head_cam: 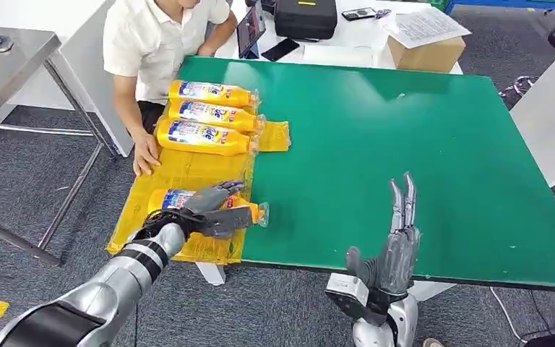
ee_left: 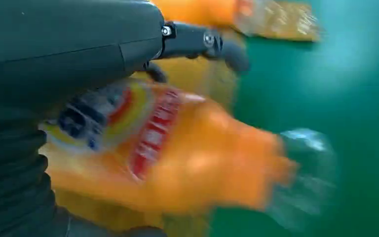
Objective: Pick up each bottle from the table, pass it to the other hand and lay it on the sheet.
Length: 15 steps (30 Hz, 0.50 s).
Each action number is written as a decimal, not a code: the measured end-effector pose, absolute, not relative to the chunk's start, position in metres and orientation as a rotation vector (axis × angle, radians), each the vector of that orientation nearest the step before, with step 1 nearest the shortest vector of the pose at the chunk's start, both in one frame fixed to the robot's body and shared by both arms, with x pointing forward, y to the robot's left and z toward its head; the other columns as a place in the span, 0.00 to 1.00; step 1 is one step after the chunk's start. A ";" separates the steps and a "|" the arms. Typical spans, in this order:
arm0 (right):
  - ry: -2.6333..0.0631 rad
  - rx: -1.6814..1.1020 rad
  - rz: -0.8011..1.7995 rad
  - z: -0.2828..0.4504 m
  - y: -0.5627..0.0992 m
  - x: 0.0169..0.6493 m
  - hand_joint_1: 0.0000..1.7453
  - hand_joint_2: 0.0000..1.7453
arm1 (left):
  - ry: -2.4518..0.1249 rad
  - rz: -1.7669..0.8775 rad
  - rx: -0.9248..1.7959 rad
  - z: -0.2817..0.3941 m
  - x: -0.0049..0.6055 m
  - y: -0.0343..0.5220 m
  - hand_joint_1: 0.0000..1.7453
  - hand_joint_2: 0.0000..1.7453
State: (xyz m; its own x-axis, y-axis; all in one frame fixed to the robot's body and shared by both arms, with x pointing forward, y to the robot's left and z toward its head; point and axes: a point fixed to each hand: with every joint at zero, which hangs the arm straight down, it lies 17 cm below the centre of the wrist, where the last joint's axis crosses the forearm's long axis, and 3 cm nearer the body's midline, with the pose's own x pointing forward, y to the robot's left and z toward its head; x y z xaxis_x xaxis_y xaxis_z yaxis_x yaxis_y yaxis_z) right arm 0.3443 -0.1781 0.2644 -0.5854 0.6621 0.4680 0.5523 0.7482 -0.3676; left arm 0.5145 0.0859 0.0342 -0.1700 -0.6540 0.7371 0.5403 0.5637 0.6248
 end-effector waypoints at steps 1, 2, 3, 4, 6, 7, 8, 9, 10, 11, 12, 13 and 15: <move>-2.350 -0.909 0.242 0.264 -0.179 0.345 0.00 0.00 | -1.387 -1.025 0.031 0.038 0.511 0.078 0.00 1.00; -2.349 -0.908 0.243 0.263 -0.179 0.345 0.00 0.00 | -1.383 -0.978 -0.057 0.041 0.507 0.071 0.00 1.00; -2.348 -0.907 0.246 0.262 -0.179 0.345 0.00 0.00 | -1.376 -0.919 -0.157 0.046 0.503 0.064 0.00 1.00; -2.346 -0.905 0.247 0.261 -0.179 0.345 0.00 0.00 | -1.371 -0.861 -0.240 0.051 0.499 0.058 0.00 1.00; -2.341 -0.900 0.244 0.259 -0.180 0.346 0.00 0.00 | -1.377 -0.793 -0.341 0.056 0.491 0.048 0.00 1.00; -2.339 -0.899 0.249 0.258 -0.180 0.346 0.00 0.00 | -1.382 -0.772 -0.368 0.058 0.488 0.045 0.00 1.00; -2.337 -0.897 0.252 0.257 -0.180 0.346 0.00 0.00 | -1.385 -0.760 -0.385 0.059 0.485 0.041 0.00 1.00; -2.336 -0.897 0.253 0.256 -0.180 0.346 0.00 0.00 | -1.384 -0.754 -0.390 0.059 0.484 0.041 0.00 1.00; -2.336 -0.897 0.254 0.256 -0.180 0.346 0.00 0.00 | -1.385 -0.749 -0.394 0.060 0.484 0.040 0.00 1.00; -2.333 -0.896 0.263 0.254 -0.179 0.347 0.00 0.00 | -1.387 -0.722 -0.411 0.059 0.480 0.038 0.00 1.00; -2.331 -0.897 0.270 0.253 -0.179 0.347 0.00 0.00 | -1.396 -0.704 -0.410 0.060 0.479 0.038 0.00 1.00; -2.330 -0.901 0.281 0.251 -0.178 0.347 0.00 0.00 | -1.410 -0.692 -0.404 0.061 0.479 0.038 0.00 1.00; -2.327 -0.904 0.292 0.250 -0.178 0.347 0.00 0.00 | -1.423 -0.685 -0.402 0.062 0.475 0.036 0.00 1.00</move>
State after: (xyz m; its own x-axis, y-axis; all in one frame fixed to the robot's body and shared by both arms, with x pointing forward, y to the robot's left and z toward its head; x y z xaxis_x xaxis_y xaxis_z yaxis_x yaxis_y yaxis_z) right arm 0.3475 -0.1777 0.2498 -0.5755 0.6705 0.4682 0.5339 0.7417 -0.4059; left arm 0.4754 0.0364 0.0616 0.0057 -0.1916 0.9815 0.6473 0.7489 0.1424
